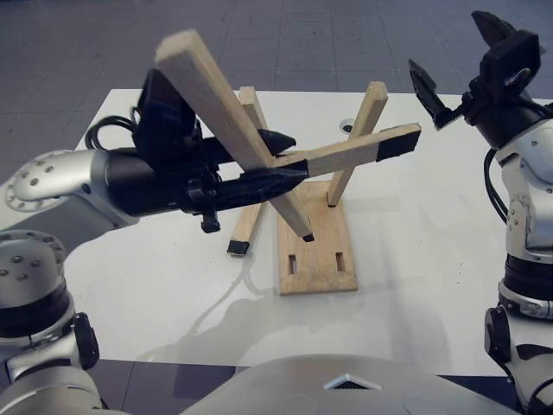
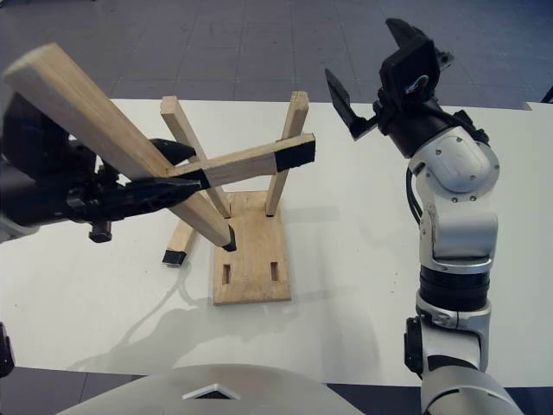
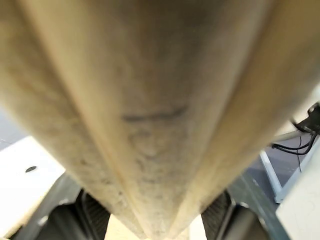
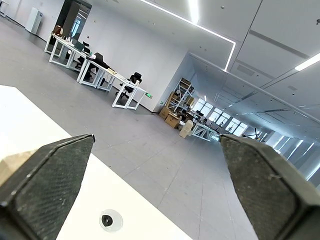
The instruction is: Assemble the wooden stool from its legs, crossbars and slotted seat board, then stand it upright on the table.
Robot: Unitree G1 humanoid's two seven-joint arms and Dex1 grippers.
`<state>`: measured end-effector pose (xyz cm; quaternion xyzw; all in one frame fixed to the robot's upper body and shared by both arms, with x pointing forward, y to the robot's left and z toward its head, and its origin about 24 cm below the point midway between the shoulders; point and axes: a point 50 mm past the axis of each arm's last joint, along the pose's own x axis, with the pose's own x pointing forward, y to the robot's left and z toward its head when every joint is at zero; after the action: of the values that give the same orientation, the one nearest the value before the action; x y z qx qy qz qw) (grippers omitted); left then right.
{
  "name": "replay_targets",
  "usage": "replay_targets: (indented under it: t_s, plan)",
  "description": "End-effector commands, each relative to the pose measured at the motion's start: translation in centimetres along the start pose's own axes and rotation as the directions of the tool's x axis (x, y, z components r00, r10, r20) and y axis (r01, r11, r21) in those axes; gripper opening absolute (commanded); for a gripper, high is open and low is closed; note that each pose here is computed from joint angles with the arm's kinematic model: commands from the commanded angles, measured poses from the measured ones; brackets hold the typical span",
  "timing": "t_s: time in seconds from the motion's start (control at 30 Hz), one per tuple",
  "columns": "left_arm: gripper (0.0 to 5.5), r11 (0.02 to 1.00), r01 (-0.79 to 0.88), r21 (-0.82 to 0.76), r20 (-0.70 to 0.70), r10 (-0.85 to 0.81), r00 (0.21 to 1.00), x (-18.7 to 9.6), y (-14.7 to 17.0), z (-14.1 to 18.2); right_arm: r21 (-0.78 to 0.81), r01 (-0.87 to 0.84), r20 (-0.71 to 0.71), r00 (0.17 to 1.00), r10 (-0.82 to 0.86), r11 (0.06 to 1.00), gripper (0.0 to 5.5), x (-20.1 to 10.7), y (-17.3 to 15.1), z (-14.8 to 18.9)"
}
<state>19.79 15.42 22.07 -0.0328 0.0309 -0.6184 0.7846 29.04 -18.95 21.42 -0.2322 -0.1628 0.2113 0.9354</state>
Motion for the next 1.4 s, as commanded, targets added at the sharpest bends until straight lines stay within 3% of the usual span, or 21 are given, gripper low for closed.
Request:
replay_targets:
  t_s: [0.03,0.27,0.97,1.2,1.4]
  plan:
    - [2.04,0.999,0.042,-0.008,-0.027,-0.042,0.999,0.3,0.2,-3.3,-0.021,-0.003,-0.022,1.0,0.003,1.0,4.57,-0.2,-0.4,-0.5]
    - [2.04,0.998,0.065,0.022,-0.118,-0.062,0.991,-0.1,1.6,-7.4,-0.027,-0.019,-0.019,1.0,0.019,0.999,4.57,0.1,-0.4,-0.6]
    - [2.04,0.997,0.075,-0.02,-0.171,-0.077,0.982,-0.8,2.0,-10.8,-0.029,-0.029,-0.005,1.0,0.029,0.999,4.57,0.1,0.0,-0.5]
    - [2.04,0.985,0.109,0.132,-0.395,-0.049,0.917,-2.0,2.5,-13.6,-0.027,-0.019,0.005,1.0,0.02,0.999,4.57,0.1,0.1,-0.2]
    - [2.04,0.991,0.122,0.049,-0.372,-0.095,0.923,-2.2,2.1,-14.5,-0.022,-0.017,0.014,1.0,0.018,1.0,4.57,0.2,0.2,0.2]
